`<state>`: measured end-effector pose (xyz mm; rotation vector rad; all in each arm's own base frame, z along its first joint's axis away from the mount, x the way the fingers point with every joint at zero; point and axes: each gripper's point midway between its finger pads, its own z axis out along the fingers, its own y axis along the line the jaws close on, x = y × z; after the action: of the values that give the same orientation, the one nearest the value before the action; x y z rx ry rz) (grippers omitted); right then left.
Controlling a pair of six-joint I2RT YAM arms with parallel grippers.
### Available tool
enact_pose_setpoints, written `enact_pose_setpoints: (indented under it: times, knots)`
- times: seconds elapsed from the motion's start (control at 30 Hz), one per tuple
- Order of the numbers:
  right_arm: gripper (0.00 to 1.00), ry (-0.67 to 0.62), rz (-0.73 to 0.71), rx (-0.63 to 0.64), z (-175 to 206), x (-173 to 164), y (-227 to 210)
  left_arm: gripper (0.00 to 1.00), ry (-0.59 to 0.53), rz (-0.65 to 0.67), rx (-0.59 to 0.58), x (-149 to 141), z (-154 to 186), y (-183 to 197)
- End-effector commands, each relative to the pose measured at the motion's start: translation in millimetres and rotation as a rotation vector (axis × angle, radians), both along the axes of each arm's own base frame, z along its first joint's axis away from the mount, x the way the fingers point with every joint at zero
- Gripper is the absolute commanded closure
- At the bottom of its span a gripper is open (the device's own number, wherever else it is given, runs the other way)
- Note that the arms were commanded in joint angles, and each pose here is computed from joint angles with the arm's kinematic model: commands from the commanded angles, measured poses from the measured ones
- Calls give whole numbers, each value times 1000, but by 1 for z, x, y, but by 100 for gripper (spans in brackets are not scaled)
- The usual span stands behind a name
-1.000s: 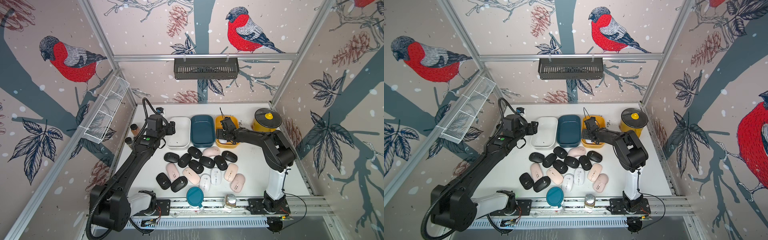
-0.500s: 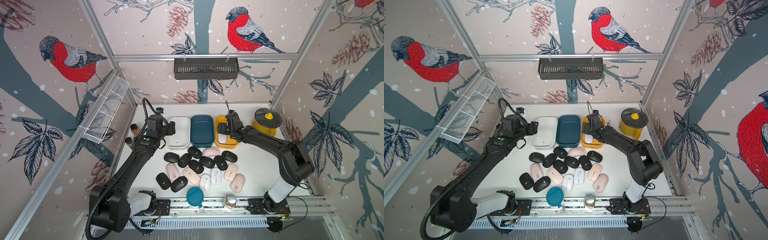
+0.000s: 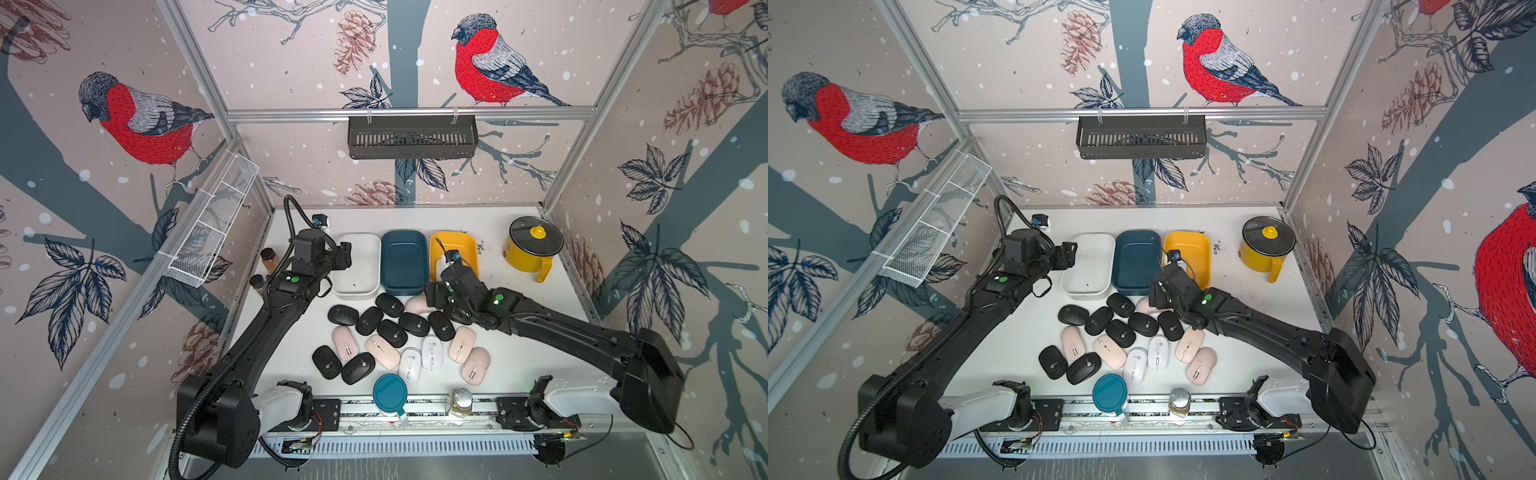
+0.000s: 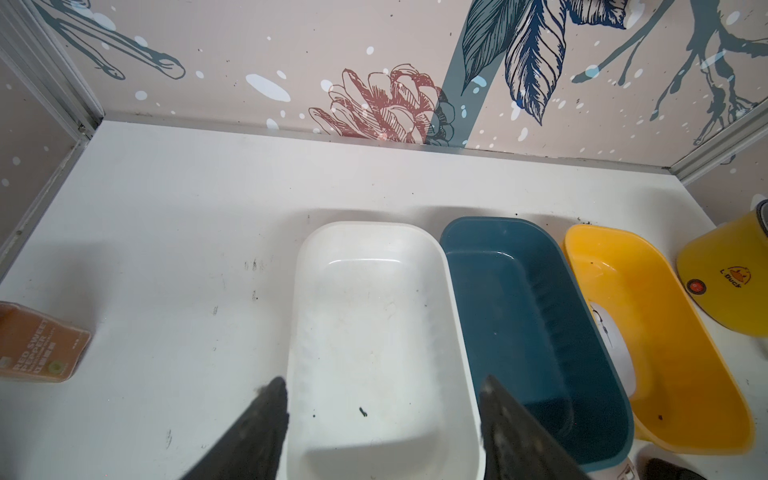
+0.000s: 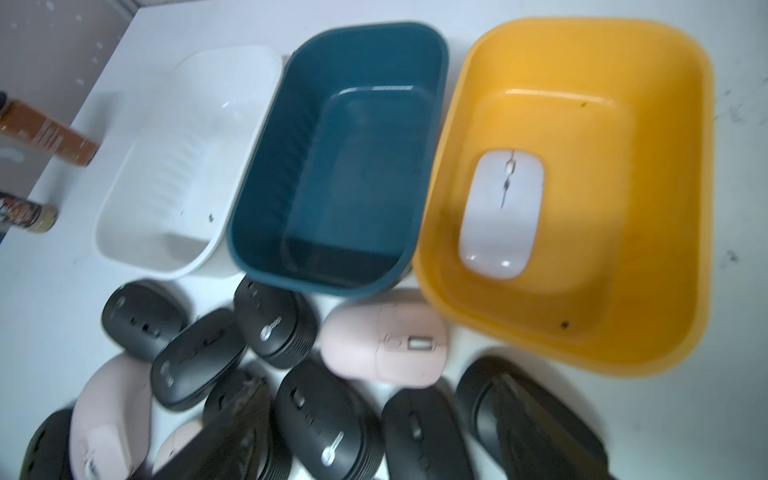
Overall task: Place the mice by color into the storage box
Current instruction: Pick up the mouse from the center of the board.
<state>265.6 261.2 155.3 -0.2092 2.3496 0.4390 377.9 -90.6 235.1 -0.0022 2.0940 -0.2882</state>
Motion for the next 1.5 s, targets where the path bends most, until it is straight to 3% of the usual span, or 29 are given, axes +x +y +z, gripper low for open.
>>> enact_pose_setpoints:
  times: [0.0, 0.2, 0.5, 1.47]
  knots:
    - [15, 92, -68, -3, -20, -29, -7, 28, -23, -15, -19, 1, 9, -4]
    - [15, 225, -55, 4, -59, -80, 6, 28, -22, -20, -34, 0, 13, -6]
    - [15, 374, -21, -61, -104, -118, 26, 28, -11, -39, -69, -2, 11, -12]
    - [22, 411, -76, -197, -131, -119, 8, 28, -11, -66, -76, -5, 12, -20]
